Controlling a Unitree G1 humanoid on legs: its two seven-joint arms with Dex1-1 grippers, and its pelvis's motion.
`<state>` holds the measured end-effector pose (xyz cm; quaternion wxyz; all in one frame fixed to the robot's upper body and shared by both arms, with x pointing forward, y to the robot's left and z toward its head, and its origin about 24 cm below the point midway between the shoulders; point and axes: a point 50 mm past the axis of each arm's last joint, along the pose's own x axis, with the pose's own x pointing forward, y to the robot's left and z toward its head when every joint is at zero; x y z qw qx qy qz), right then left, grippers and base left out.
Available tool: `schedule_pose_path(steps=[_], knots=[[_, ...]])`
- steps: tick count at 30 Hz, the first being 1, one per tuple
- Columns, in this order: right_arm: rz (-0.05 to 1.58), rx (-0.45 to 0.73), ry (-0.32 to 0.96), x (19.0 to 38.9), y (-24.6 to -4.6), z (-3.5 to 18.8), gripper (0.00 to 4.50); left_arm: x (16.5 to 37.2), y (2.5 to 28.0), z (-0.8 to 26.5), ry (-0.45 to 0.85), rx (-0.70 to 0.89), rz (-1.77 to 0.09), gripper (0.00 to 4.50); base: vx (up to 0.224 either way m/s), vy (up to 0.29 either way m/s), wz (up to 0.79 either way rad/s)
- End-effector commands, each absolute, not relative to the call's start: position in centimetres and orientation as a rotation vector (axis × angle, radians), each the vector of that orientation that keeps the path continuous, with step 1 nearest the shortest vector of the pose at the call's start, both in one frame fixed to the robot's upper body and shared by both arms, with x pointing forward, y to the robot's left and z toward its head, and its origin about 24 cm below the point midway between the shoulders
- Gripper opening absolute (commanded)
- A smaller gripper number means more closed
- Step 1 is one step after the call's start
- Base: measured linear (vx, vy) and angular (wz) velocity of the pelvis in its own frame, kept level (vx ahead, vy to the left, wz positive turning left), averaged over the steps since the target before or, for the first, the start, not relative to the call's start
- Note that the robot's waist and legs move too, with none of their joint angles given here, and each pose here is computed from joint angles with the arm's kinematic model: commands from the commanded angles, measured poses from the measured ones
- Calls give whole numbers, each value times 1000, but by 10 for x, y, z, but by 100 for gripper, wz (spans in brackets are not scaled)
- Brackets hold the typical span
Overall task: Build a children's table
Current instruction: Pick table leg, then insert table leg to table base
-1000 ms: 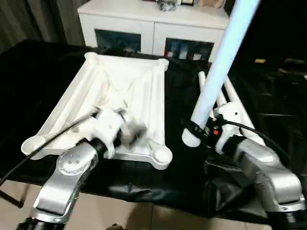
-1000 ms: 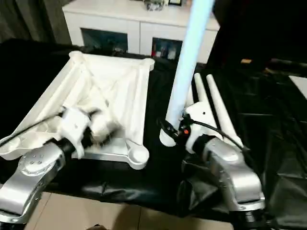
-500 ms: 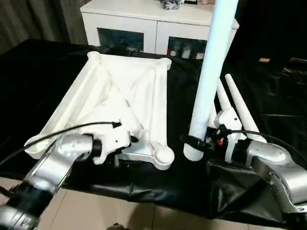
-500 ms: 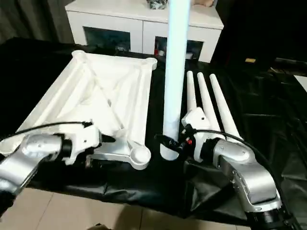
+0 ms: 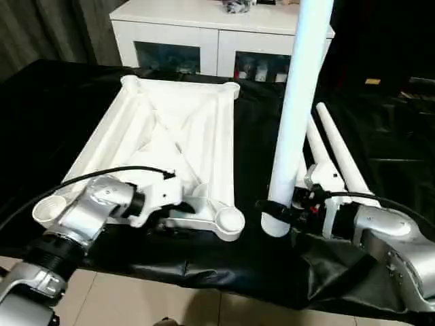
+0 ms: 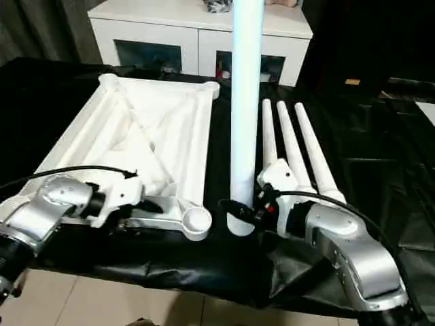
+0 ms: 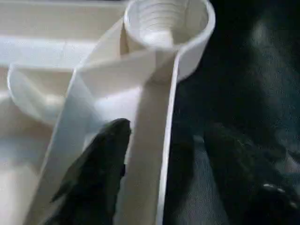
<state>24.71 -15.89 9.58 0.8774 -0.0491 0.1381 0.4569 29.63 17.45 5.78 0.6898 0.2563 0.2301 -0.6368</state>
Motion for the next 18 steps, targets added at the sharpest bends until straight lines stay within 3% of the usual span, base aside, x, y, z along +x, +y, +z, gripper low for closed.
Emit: schedule_pose_path(steps=[1,18], knots=[[959,-113,278,245,-160,100,186,300,175,62,511,604,-1436,253,0,0,0],[980,-118,288,244,-156,98,186,303,179,57,518,612,-1435,118,0,0,0]])
